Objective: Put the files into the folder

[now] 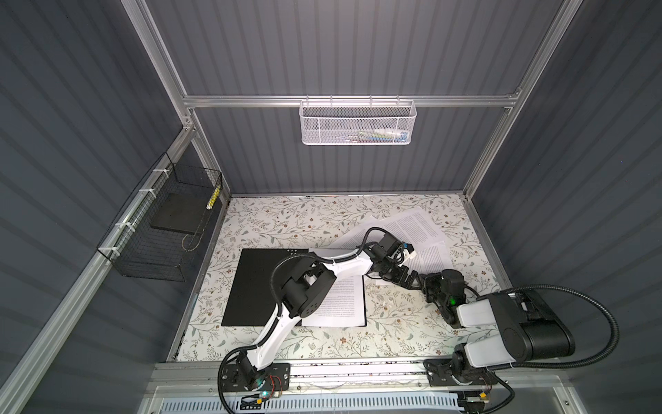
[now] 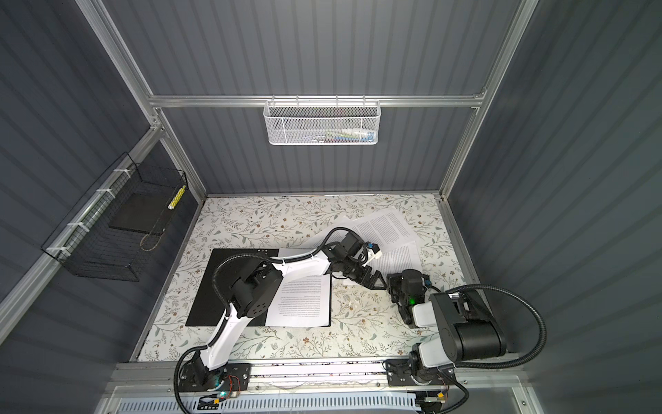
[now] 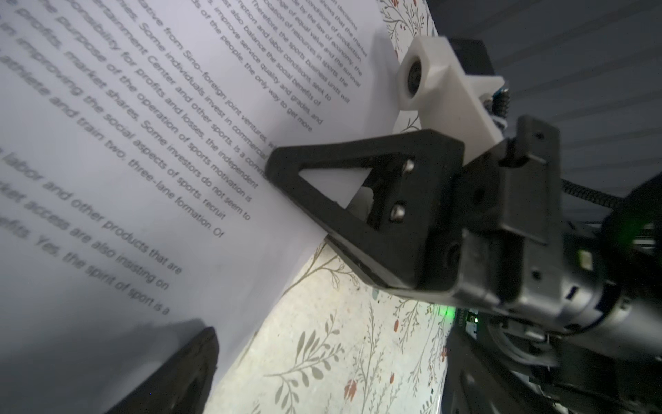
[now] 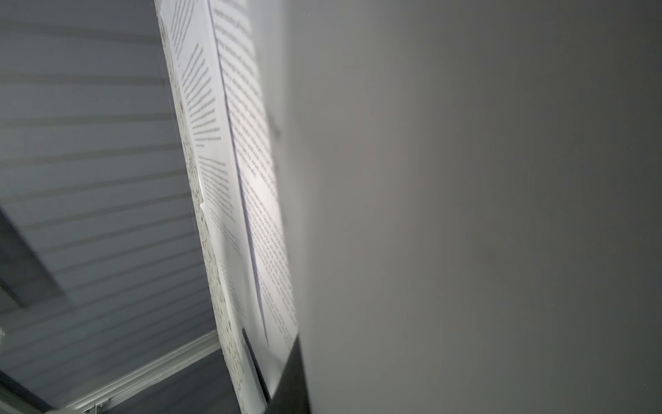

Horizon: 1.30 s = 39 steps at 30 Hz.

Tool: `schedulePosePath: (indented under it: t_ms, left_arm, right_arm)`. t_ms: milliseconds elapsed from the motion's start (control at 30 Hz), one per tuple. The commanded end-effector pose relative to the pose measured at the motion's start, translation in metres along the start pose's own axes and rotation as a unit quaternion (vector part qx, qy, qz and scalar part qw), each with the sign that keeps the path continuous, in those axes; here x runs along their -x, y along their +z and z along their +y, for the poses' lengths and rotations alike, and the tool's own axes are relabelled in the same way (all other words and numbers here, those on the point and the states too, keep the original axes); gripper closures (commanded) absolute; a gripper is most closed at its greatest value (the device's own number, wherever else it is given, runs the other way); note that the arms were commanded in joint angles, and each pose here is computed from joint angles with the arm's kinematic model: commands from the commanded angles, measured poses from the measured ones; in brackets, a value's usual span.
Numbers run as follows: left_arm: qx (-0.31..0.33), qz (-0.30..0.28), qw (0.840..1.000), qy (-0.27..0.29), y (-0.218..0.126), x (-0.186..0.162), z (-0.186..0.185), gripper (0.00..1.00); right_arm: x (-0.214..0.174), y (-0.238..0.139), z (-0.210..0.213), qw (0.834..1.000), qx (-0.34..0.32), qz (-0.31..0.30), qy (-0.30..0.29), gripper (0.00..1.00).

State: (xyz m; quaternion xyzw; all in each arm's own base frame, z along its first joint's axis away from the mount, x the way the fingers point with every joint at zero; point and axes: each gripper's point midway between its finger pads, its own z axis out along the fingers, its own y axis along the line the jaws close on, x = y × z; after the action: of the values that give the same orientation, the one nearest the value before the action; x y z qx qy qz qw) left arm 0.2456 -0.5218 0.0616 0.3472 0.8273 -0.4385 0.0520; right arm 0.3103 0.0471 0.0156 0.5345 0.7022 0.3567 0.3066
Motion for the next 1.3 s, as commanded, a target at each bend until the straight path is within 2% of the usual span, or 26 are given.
schedulePosePath:
  t_ms: [0, 200, 333, 467, 633, 800, 933, 1100, 1267]
  left_arm:
    - [-0.03, -0.007, 1.0, -0.006, -0.02, 0.012, -0.039, 0.0]
    - [-0.072, -0.096, 0.992, 0.035, -0.082, 0.052, -0.106, 0.0]
    - [-0.067, -0.152, 0.985, 0.055, -0.124, 0.058, -0.133, 0.0]
    - [-0.033, -0.205, 0.975, 0.075, -0.167, 0.052, -0.143, 0.0]
    - [0.04, -0.246, 0.963, 0.106, -0.214, 0.019, -0.137, 0.0]
    - [0.145, -0.273, 0.941, 0.14, -0.26, -0.025, -0.114, 0.0]
    - [0.22, -0.296, 0.916, 0.16, -0.292, -0.058, -0.091, 0.0]
    - [0.263, -0.324, 0.888, 0.191, -0.324, -0.097, -0.081, 0.0]
    - [0.307, -0.305, 0.875, 0.216, -0.34, -0.124, -0.07, 0.0]
  right_arm:
    - [0.004, -0.004, 0.002, 1.0, 0.005, -0.014, 0.005, 1.0]
    - [0.005, -0.023, 0.001, 0.999, -0.038, -0.018, -0.03, 1.0]
    - [0.01, -0.049, 0.015, 0.995, -0.052, -0.026, -0.075, 1.0]
    - [0.016, -0.085, 0.033, 0.988, -0.07, -0.031, -0.134, 1.0]
    - [0.012, -0.13, 0.065, 0.973, -0.066, -0.013, -0.22, 1.0]
    - [-0.005, -0.156, 0.1, 0.951, -0.055, 0.049, -0.301, 1.0]
    - [-0.015, -0.167, 0.122, 0.937, -0.039, 0.075, -0.34, 1.0]
    - [-0.022, -0.174, 0.145, 0.923, -0.025, 0.092, -0.373, 1.0]
    - [-0.048, -0.168, 0.162, 0.904, -0.014, 0.137, -0.405, 1.0]
